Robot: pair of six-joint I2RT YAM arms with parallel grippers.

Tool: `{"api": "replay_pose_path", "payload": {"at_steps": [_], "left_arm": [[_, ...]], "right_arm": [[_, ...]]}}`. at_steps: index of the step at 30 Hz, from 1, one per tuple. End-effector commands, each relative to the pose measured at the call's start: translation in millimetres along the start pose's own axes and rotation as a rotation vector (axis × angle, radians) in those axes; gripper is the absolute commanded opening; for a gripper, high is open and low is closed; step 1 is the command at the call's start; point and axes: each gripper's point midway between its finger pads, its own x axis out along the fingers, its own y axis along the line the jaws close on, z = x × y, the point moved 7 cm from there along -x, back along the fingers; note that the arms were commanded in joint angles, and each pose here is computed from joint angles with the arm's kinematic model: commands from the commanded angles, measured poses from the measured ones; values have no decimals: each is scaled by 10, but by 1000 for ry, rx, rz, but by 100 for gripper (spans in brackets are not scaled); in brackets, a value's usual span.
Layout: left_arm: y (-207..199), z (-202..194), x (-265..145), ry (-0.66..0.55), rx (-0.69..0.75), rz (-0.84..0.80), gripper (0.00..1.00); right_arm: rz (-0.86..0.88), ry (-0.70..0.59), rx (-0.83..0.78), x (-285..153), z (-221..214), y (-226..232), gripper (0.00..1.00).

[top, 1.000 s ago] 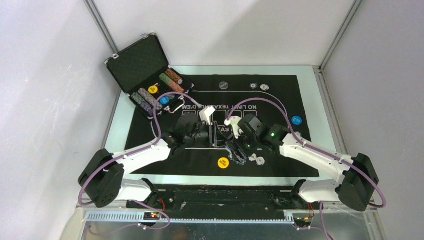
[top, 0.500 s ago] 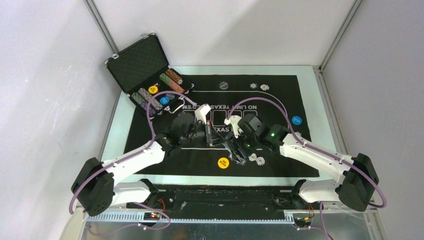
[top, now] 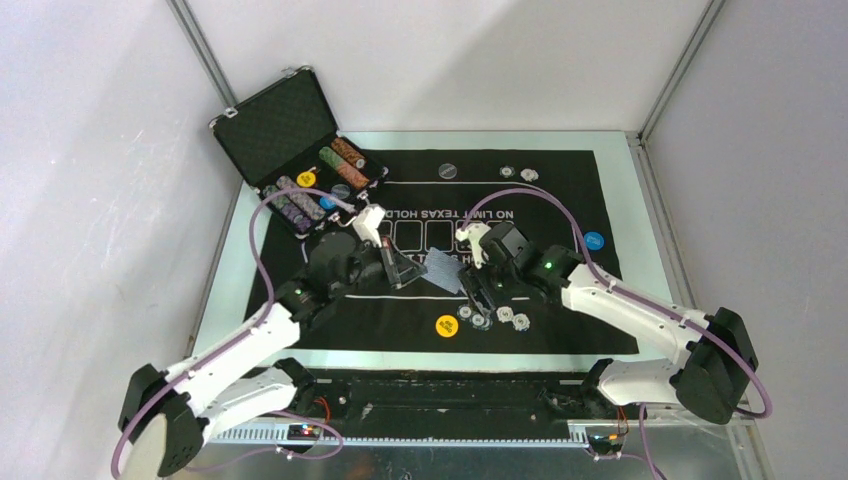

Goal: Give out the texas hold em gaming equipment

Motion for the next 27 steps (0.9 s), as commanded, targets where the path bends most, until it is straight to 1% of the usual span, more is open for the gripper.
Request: {"api": "replay_pose_path", "payload": {"at_steps": [1, 3, 4, 5, 6, 8, 11, 12, 14, 17, 19, 20, 21, 22, 24, 25, 26, 27], "left_arm": [[93, 93, -172, -93, 70, 68, 0], [66, 200, -264, -158, 129, 82, 0], [-7, 294, -337, -210, 164, 69, 0], [-9, 371, -375, -254, 214, 89, 0], [-98, 476, -443, -305, 247, 73, 0], [-179, 639, -529, -367, 350, 84, 0], [-234, 819, -568, -395, 435, 111, 0], [-241, 867, -546, -368, 492, 115, 0], [-195, 975, -521, -339, 560, 149, 0], [-79, 1213, -508, -323, 657, 216, 0], [-34, 1350, -526, -293, 774, 220, 0], [-6, 1390, -531, -265, 905, 210, 0], [18, 1418, -513, -247, 974, 212, 0], [46, 1463, -517, -229, 1114, 220, 0], [46, 1575, -518, -216, 1260, 247, 0], [-21, 1619, -512, -189, 1334, 206, 0], [-59, 1624, -510, -169, 1377, 173, 0], [-90, 1612, -506, -125, 1456, 123, 0]], "right_arm": [[-24, -75, 28, -85, 165, -30, 0], [-26, -78, 37, -90, 169, -46, 0], [-25, -79, 42, -92, 173, -56, 0], [-26, -79, 45, -92, 174, -63, 0], [-26, -81, 49, -93, 179, -75, 0], [-27, -84, 59, -99, 184, -95, 0], [-31, -93, 67, -124, 187, -122, 0], [-31, -94, 69, -127, 182, -128, 0], [-26, -102, 72, -136, 180, -130, 0], [-26, -106, 74, -145, 175, -143, 0], [-32, -108, 78, -150, 175, -158, 0], [-33, -110, 79, -156, 177, -165, 0], [-32, -112, 82, -161, 179, -171, 0], [-32, -114, 86, -162, 183, -182, 0], [-29, -119, 89, -154, 196, -192, 0], [-33, -123, 93, -140, 210, -215, 0], [-40, -122, 102, -126, 215, -249, 0], [-36, -123, 109, -114, 224, -264, 0]]}}
